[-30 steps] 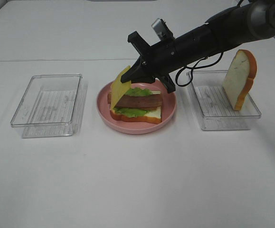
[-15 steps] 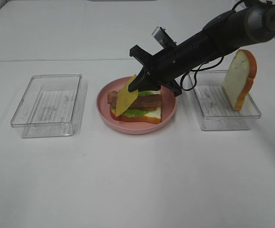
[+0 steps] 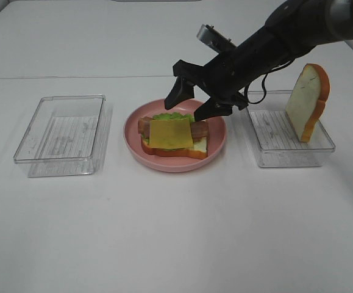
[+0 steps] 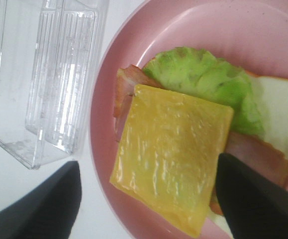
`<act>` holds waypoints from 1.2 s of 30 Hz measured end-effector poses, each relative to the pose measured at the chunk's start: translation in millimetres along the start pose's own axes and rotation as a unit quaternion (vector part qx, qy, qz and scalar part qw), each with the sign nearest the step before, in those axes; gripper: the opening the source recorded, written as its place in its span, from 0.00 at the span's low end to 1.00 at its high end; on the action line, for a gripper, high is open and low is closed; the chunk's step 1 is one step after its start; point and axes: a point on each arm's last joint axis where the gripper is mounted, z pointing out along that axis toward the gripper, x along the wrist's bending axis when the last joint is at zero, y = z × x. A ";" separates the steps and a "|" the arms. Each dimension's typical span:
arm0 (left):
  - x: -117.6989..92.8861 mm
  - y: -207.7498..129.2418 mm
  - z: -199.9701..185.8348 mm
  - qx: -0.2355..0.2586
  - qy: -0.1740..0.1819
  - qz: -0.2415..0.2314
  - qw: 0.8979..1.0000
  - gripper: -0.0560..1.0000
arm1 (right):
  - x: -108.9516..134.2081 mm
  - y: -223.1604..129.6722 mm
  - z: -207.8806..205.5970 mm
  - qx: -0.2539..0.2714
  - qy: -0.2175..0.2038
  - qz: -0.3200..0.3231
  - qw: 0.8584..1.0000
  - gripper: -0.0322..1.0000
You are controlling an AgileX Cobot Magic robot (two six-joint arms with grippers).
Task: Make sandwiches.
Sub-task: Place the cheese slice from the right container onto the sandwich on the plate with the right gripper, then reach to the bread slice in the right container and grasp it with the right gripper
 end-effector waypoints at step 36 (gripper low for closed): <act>0.0 0.0 0.0 0.000 0.000 0.000 1.000 0.99 | 9.5 14.4 -203.8 -0.024 -0.354 0.041 0.934 0.93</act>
